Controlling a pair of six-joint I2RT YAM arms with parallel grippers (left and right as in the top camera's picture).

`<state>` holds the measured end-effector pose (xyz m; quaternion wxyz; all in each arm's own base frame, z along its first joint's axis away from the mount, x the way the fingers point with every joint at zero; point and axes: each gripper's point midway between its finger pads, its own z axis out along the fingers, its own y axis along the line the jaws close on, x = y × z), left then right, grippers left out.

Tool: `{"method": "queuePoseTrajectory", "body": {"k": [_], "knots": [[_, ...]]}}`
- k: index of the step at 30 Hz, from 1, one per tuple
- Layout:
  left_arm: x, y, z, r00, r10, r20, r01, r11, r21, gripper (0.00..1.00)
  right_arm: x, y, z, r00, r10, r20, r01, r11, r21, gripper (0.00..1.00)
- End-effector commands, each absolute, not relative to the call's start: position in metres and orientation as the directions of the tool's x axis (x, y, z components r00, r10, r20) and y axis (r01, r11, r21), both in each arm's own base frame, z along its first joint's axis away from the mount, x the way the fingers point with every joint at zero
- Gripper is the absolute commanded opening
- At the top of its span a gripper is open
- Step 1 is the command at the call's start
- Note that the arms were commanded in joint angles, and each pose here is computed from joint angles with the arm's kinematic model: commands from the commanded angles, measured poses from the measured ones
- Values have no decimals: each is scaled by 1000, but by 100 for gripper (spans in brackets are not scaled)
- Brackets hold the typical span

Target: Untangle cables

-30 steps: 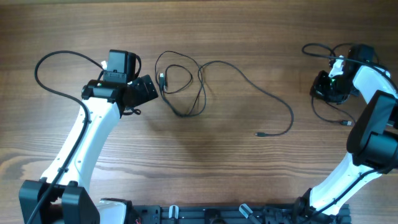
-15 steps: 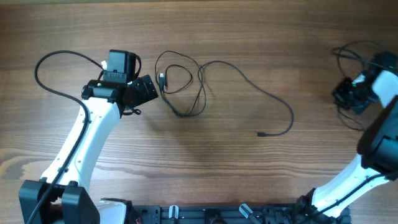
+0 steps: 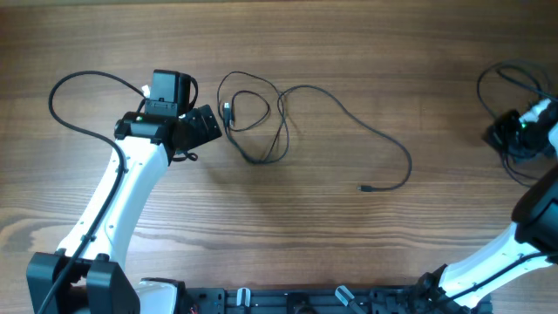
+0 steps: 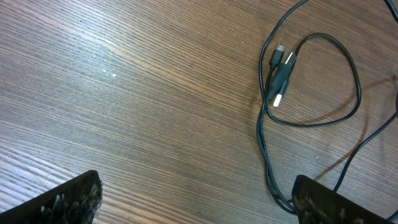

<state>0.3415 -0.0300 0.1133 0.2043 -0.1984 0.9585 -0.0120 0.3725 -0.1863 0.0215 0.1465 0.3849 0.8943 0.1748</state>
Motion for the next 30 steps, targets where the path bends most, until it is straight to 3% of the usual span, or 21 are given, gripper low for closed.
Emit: {"method": "queuePoseTrajectory", "body": {"k": [1,4,8,12,18,26,30], "knots": [[342,-30,119,-824,-397,-403,-385,916,-115,100,408,-108,78,-819,504,-276,256,749,610,13],[342,-30,119,-824,-397,-403,-385,916,-115,100,418,-66,100,-856,371,-360,105,807,581,19],[341,-30,119,-826,-397,-400,-386,916,-113,100,421,4,131,-874,172,-454,-106,845,524,41],[341,-30,119,-826,-397,-400,-386,916,-112,100,404,72,125,-906,-18,-424,-219,875,432,51],[341,-30,119,-826,-397,-399,-386,916,-112,100,373,159,105,-911,-217,-352,-361,833,420,52],[341,-30,119,-826,-397,-400,-386,916,-113,100,354,234,73,-900,-306,-310,-417,812,409,50],[341,-30,119,-826,-397,-400,-386,916,-113,100,357,250,48,-920,-272,-283,-368,847,383,50]]}}
